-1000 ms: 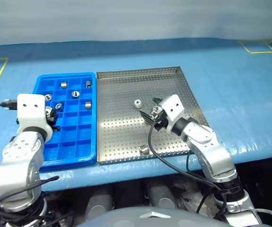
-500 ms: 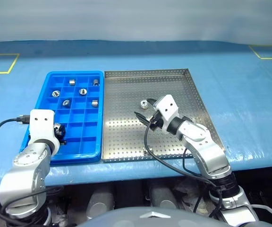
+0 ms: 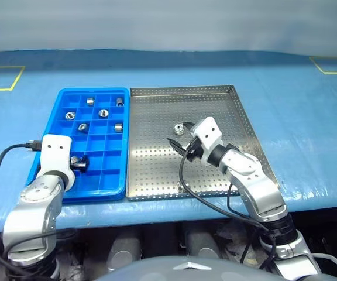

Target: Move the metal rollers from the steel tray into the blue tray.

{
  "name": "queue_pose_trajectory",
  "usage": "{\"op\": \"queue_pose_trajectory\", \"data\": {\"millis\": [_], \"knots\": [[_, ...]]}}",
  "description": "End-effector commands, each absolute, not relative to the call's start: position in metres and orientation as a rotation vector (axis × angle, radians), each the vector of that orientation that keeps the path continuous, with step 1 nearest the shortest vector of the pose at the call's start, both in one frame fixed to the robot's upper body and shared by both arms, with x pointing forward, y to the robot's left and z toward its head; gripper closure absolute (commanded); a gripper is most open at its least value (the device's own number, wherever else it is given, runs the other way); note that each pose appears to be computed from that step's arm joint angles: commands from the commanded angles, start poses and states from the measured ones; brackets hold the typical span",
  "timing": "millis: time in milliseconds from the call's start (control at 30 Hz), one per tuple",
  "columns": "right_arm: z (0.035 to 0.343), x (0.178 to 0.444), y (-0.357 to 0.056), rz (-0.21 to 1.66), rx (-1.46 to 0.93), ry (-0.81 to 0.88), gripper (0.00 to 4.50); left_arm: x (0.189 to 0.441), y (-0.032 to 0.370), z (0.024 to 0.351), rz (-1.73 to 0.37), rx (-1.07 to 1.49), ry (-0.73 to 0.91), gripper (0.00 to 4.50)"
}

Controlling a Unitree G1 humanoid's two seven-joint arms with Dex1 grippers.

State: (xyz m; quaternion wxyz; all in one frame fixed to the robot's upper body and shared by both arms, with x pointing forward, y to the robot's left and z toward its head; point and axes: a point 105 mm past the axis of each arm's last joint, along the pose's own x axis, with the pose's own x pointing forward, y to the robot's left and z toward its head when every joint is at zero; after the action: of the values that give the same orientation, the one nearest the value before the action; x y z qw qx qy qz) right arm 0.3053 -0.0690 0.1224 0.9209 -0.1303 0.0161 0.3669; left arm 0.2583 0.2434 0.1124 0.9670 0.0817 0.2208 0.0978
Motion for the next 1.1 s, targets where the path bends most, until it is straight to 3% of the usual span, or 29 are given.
{"op": "queue_pose_trajectory", "data": {"millis": [33,133,267,667,833,1100], "knots": [[0.14,0.305,-0.073,0.731,-0.281,-0.039,0.84,0.273,0.221,0.16,0.077,0.087,0.205,0.07],[0.142,0.306,-0.077,0.71,-0.291,-0.044,0.84,0.28,0.174,0.176,-0.201,0.039,0.136,0.07],[0.145,0.308,-0.09,0.652,-0.326,-0.045,0.84,0.288,0.129,0.169,-0.439,0.045,0.176,0.07],[0.135,0.301,-0.109,0.551,-0.314,0.016,0.84,0.32,0.084,0.12,-0.58,0.094,0.291,0.07],[0.135,0.299,-0.111,0.535,-0.313,0.013,0.84,0.319,0.051,0.115,-0.746,0.061,0.323,0.07],[0.136,0.297,-0.114,0.511,-0.311,0.002,0.84,0.322,0.037,0.099,-0.812,0.094,0.392,0.07]]}}
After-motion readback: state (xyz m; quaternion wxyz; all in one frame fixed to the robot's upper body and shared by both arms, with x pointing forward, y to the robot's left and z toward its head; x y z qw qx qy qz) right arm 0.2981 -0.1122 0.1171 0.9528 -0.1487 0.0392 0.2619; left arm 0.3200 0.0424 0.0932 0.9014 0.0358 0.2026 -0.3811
